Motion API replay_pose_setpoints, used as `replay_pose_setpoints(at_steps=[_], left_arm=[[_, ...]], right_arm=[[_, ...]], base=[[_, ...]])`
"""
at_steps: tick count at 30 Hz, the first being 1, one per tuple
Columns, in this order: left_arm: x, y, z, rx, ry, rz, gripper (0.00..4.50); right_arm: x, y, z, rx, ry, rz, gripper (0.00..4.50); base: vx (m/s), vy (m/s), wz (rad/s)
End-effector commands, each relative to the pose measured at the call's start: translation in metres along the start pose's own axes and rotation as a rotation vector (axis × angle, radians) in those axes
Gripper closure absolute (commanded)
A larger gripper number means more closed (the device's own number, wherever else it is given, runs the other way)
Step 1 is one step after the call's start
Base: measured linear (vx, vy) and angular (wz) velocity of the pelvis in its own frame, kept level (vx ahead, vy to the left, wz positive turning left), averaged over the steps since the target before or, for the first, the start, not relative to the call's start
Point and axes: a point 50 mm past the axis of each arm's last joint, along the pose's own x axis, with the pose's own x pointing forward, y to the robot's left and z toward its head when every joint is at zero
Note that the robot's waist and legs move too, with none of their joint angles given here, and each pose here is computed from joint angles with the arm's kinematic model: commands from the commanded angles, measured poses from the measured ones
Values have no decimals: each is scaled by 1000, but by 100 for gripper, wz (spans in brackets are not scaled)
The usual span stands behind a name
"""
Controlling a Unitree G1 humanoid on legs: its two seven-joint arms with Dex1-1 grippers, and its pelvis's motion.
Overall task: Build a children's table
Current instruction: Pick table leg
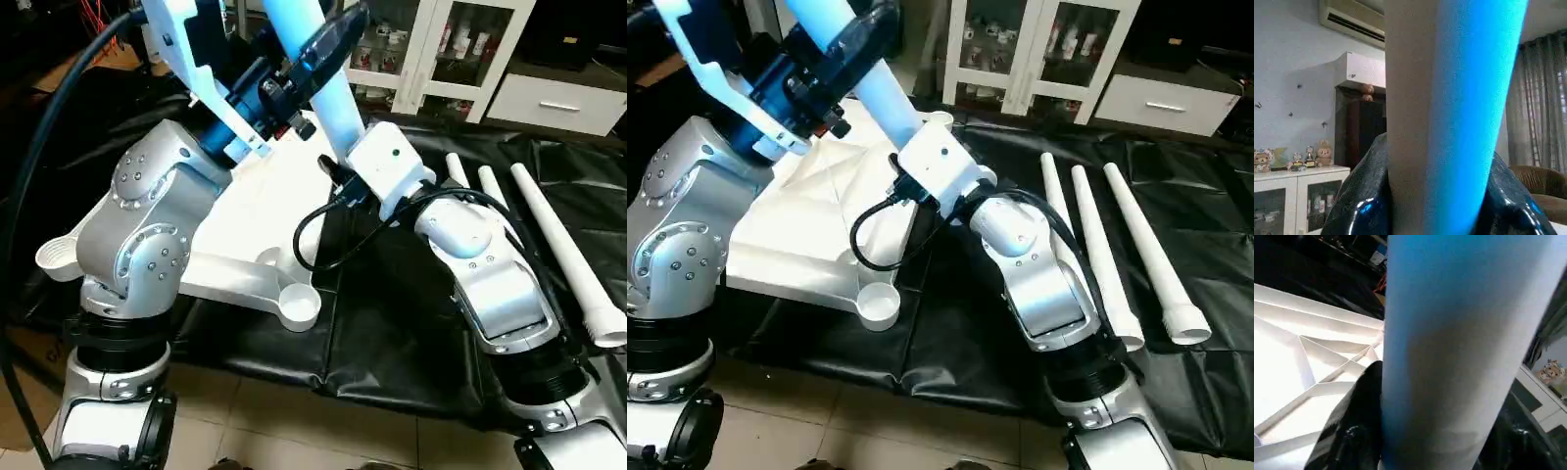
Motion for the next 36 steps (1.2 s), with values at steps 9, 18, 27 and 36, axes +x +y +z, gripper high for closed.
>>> replay_pose_setpoints(at_steps=[9,18,27,36], left_arm=[[6,-11,9,-28,-44,-61,214],[-8,2,-6,20,39,25,138],[-27,28,-34,-23,176,289,75],[-104,47,-79,210,512,728,62]], right_arm=[[-1,1,-9,26,39,7,261],[-4,-16,-11,153,35,-108,263],[-25,-72,-34,430,41,-421,264],[-88,-49,-52,429,64,-354,264]], base=[[0,0,0],[0,0,0],[0,0,0],[0,0,0]])
